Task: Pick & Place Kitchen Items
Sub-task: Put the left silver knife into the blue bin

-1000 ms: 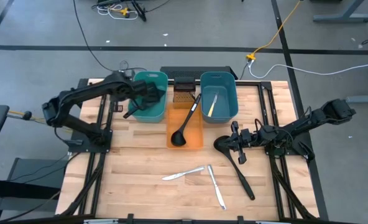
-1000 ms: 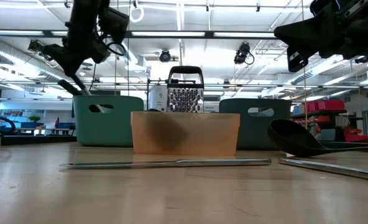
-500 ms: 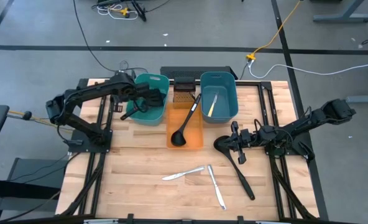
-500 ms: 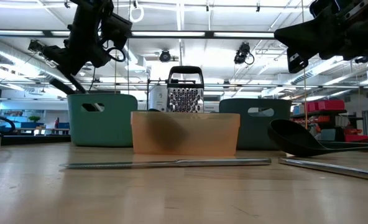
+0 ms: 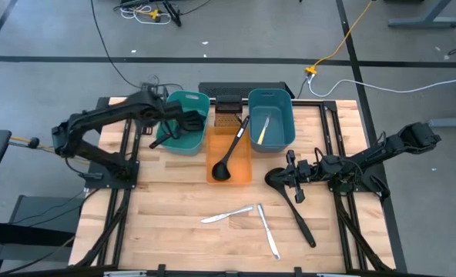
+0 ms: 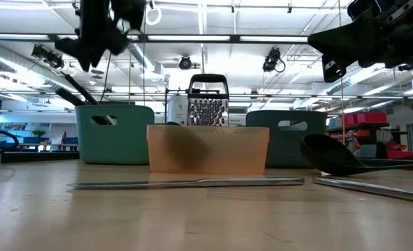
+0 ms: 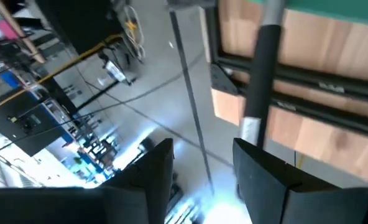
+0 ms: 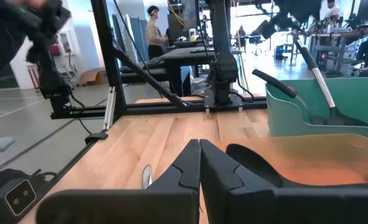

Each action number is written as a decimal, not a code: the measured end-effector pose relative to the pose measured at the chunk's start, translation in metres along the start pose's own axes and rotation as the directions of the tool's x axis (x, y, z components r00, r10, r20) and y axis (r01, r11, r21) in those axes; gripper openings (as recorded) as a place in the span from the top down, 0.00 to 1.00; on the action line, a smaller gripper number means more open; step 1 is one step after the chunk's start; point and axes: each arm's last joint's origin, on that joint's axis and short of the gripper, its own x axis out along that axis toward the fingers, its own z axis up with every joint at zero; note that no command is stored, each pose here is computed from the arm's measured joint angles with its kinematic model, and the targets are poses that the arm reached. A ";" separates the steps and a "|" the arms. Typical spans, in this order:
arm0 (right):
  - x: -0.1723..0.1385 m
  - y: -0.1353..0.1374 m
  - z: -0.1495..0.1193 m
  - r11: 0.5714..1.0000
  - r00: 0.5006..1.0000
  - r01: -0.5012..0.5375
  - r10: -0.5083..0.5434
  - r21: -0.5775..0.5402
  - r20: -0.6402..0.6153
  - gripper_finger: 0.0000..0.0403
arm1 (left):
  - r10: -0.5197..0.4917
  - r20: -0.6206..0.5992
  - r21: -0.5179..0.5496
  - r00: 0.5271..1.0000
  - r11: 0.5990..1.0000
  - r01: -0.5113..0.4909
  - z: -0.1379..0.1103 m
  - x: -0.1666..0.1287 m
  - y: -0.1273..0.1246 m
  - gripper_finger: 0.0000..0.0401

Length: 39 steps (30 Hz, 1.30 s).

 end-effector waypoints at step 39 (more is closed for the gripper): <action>0.000 0.000 0.003 1.000 1.000 -0.004 0.004 0.016 0.027 0.97 | 0.278 0.951 -0.060 -0.132 0.589 0.806 -0.082 -0.048 -0.033 0.99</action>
